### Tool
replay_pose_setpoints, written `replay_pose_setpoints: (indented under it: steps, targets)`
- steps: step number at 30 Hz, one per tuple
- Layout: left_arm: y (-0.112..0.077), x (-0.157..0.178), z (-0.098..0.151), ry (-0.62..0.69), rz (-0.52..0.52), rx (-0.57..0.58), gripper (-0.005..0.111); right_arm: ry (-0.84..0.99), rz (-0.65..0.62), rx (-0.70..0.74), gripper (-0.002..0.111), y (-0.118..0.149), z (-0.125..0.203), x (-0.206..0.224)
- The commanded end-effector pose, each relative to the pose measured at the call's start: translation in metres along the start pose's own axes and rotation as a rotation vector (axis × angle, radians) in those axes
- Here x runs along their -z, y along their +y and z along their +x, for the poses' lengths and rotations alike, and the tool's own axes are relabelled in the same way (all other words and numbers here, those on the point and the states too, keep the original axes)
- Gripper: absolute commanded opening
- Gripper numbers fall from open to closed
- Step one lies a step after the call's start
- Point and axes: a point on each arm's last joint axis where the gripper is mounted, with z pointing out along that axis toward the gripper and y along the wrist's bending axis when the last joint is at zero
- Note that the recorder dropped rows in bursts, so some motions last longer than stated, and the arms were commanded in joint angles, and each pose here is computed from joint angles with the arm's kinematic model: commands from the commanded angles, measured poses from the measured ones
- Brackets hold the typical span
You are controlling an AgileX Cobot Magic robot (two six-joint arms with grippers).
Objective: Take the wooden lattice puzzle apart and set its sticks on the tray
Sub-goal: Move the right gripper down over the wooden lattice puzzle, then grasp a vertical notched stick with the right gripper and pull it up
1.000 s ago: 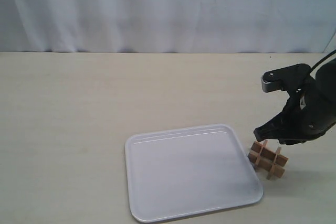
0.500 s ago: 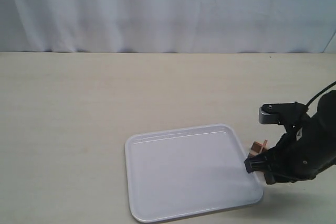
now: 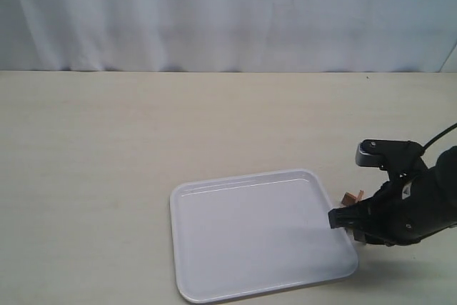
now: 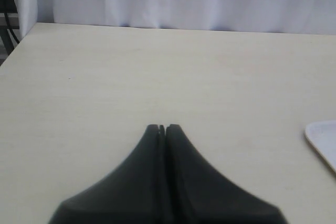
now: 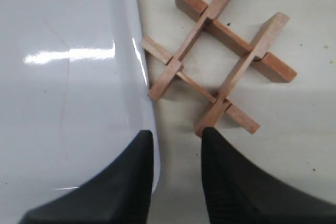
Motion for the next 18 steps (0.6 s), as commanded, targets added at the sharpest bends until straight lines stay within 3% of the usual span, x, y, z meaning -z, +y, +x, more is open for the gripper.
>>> replay_pose_setpoints:
  steps: [1, 18]
  targets:
    - [0.0, 0.0, 0.0, -0.001, -0.001, -0.001, 0.0, 0.016, 0.018, 0.019, 0.031, -0.003, 0.002, 0.0]
    - [0.0, 0.0, 0.0, -0.001, -0.001, -0.001, 0.0, 0.028, 0.035, 0.018, 0.03, -0.004, 0.002, -0.02]
